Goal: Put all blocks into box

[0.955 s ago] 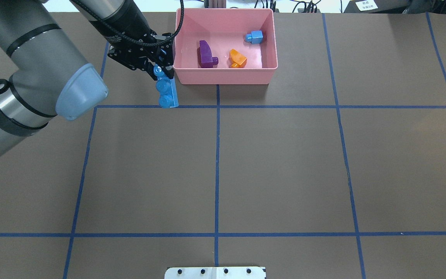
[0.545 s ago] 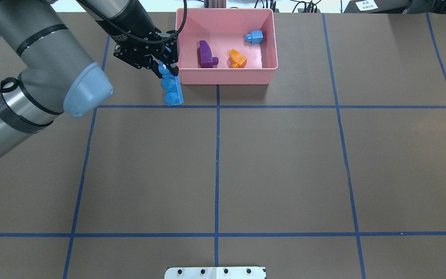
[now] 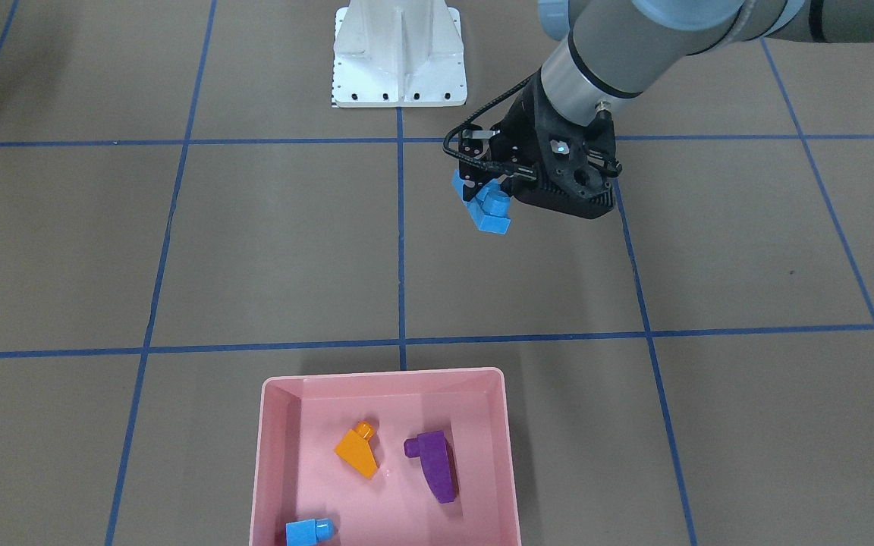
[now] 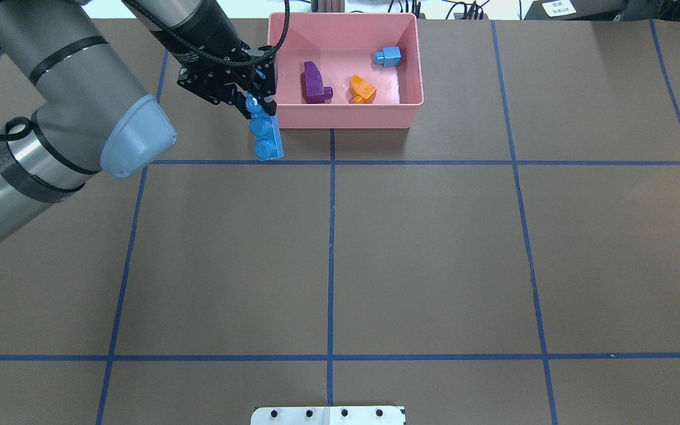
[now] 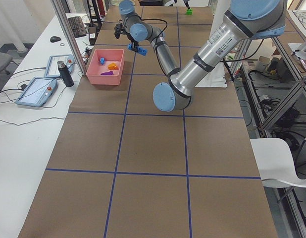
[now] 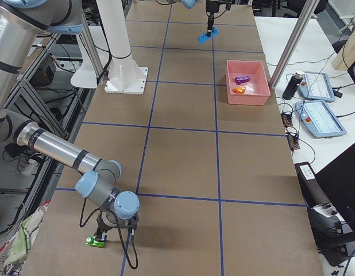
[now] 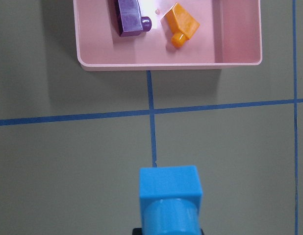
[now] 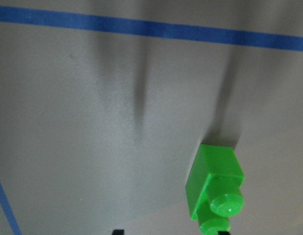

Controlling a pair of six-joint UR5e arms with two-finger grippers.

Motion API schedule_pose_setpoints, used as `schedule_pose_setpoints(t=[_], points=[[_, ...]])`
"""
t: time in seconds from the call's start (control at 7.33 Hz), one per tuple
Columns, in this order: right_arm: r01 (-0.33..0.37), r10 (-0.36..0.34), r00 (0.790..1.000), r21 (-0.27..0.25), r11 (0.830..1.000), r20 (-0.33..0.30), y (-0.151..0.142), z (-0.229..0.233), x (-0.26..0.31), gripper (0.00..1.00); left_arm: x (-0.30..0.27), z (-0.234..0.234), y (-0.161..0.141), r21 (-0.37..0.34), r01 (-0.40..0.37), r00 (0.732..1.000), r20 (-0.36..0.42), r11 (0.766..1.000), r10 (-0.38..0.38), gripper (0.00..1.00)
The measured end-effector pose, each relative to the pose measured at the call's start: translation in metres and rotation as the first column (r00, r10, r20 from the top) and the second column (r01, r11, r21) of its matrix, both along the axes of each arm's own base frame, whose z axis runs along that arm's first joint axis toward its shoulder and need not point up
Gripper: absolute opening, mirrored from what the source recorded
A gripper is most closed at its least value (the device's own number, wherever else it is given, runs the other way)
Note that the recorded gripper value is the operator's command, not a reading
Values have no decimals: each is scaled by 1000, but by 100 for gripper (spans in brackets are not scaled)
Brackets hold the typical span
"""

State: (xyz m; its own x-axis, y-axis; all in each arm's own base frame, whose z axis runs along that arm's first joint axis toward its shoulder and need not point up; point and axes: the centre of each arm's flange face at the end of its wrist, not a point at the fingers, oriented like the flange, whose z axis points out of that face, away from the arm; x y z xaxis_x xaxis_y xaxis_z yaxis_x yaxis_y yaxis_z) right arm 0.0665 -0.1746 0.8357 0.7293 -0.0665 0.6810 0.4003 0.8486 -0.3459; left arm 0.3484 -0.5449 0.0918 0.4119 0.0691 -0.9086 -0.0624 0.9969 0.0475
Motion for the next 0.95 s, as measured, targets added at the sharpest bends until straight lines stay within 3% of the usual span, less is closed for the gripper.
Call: schedule_pose_setpoints(t=[0.27, 0.95], points=[[-33, 33, 999, -42, 999, -3, 6, 10, -1, 100, 0, -2, 0, 1, 0, 1000, -2, 1000, 0, 0], [-38, 37, 999, -110, 993, -13, 15, 49, -1, 100, 1, -16, 2, -3, 7, 1000, -13, 1000, -7, 0]])
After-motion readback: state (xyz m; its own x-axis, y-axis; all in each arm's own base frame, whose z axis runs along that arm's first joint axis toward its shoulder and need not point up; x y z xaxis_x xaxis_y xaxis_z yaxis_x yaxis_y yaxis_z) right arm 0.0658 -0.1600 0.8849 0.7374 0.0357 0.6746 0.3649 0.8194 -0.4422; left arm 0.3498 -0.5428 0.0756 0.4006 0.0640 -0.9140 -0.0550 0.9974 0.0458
